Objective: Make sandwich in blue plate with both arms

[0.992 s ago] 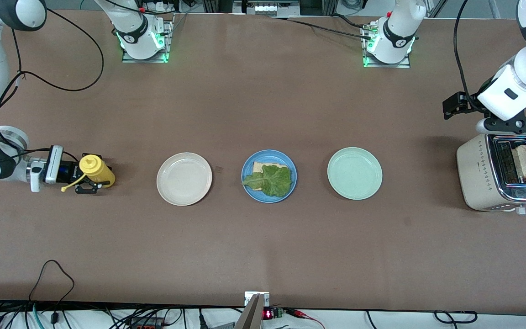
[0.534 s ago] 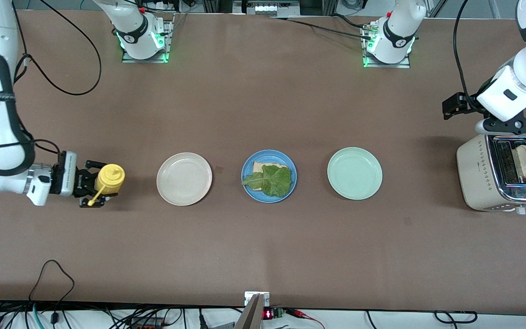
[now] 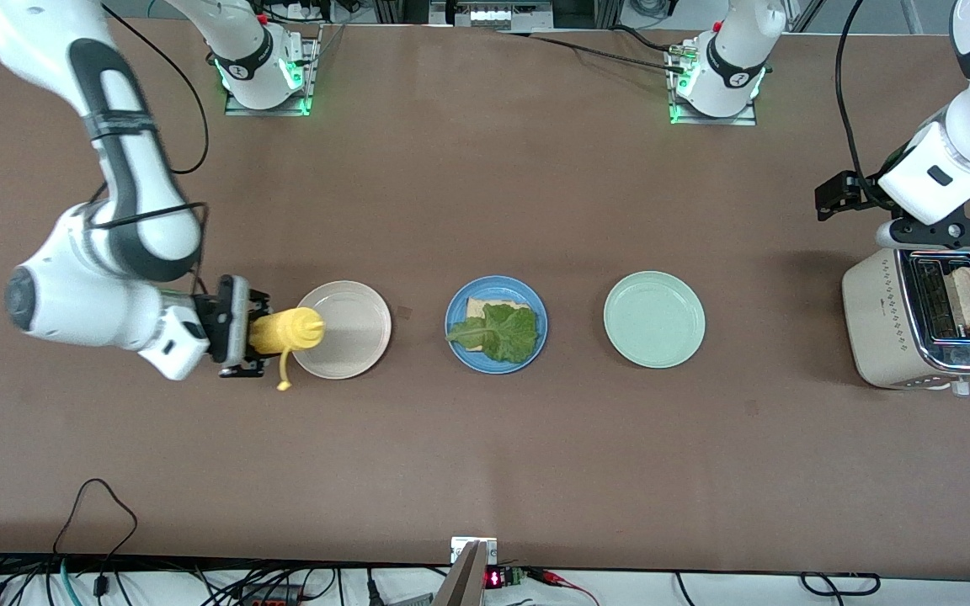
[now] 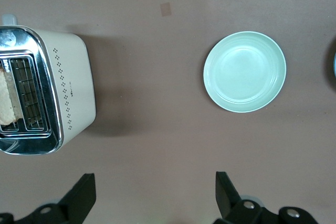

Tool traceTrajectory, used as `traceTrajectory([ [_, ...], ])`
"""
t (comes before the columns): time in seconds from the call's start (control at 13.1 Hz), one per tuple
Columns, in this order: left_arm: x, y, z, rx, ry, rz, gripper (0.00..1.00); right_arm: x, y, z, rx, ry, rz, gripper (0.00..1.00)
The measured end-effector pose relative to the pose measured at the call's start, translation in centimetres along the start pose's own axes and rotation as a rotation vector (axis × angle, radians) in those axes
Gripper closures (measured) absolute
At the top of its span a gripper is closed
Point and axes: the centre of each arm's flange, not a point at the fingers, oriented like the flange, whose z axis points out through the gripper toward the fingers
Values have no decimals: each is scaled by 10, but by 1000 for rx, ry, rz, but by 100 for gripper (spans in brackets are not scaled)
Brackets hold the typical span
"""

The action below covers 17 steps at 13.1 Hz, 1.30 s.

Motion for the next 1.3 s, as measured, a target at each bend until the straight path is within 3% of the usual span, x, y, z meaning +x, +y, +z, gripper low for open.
traceTrajectory([
  [0.31, 0, 0, 0, 0, 0, 0, 0, 95, -28, 40, -46, -183, 38, 49],
  [0.53, 0, 0, 0, 0, -1, 0, 0, 142, -55, 74, -66, -308, 10, 49],
  [1.07, 1, 1, 2, 0, -5, 1, 0, 184, -83, 149, -129, -410, -43, 49],
  [1.3, 3, 1, 5, 0, -9, 1, 0, 183, -82, 153, -140, -424, -37, 49],
])
